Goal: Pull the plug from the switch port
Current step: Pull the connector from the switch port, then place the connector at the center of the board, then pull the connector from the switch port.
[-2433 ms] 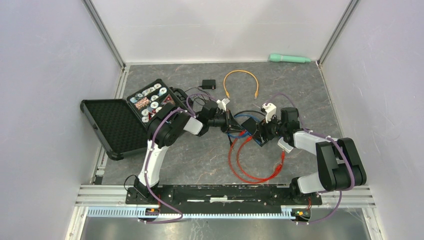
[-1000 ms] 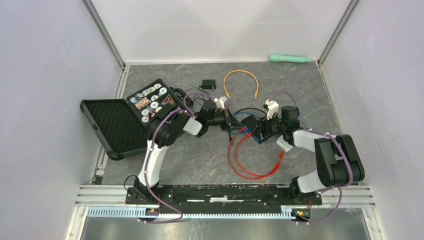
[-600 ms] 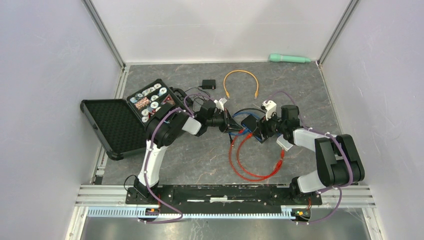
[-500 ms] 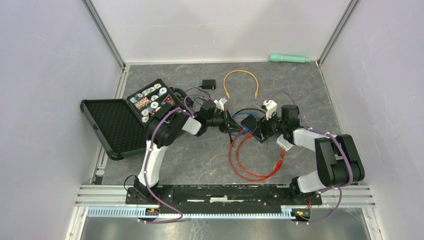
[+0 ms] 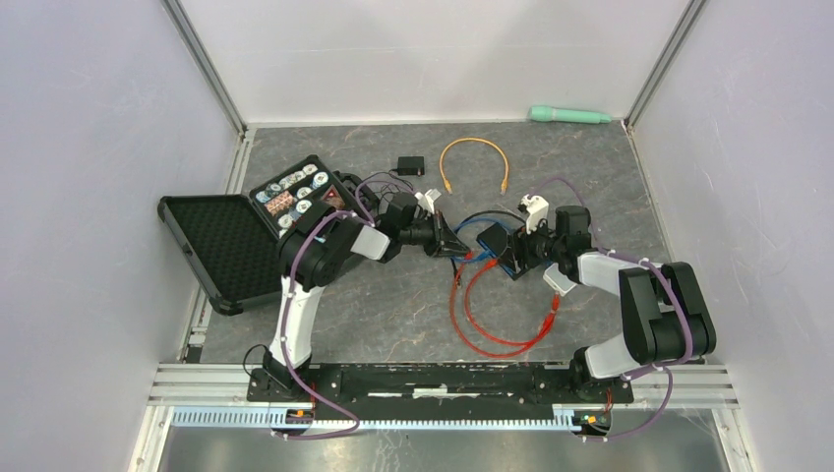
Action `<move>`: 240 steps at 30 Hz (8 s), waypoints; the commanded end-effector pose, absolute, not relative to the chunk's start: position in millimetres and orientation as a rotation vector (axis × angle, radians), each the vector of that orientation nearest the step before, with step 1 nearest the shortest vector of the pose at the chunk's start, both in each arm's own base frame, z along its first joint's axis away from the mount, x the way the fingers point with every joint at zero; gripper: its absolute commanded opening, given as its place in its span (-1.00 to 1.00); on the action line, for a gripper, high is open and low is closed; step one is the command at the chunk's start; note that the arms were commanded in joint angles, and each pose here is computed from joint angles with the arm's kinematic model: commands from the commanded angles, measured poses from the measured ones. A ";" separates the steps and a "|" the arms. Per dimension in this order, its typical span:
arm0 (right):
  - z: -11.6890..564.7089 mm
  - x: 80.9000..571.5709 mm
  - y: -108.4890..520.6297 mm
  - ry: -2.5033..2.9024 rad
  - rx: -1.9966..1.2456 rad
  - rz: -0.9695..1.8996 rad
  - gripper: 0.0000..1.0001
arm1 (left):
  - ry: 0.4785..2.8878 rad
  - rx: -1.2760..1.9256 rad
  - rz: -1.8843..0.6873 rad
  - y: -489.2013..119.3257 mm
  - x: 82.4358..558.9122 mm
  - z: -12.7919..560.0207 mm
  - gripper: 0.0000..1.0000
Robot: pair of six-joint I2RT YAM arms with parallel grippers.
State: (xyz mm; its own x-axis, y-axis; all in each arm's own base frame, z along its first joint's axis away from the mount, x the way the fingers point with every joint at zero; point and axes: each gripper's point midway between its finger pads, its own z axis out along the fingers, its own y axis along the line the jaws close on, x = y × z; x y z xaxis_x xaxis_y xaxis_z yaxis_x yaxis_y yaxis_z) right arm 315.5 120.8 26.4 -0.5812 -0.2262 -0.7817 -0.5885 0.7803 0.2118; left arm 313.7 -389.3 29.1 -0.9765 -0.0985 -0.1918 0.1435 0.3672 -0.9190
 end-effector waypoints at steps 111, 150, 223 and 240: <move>35.6 365.6 77.3 2.152 -0.503 0.632 -0.86 | 1.541 2.075 -0.404 -262.9 195.7 268.4 -0.96; 42.6 321.0 90.0 2.138 -0.576 0.707 -0.85 | 1.550 1.550 -0.087 -455.0 515.0 92.3 -0.67; 56.4 309.2 159.4 2.002 -0.865 0.757 -0.82 | 2.238 0.466 -1.707 -413.0 286.9 67.6 0.13; 53.8 310.6 157.4 2.010 -0.870 0.744 -0.82 | 2.246 0.371 -1.744 -411.8 285.8 58.1 -0.31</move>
State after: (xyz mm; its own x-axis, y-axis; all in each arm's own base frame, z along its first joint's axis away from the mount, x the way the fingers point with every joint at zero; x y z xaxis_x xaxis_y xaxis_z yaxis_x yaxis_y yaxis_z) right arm 300.1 152.8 43.7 -0.4917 -0.3109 -0.8134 -0.7614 0.6067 0.2284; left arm 283.6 -407.5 50.6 -0.9333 0.0486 -0.3559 0.3550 0.2768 -0.8930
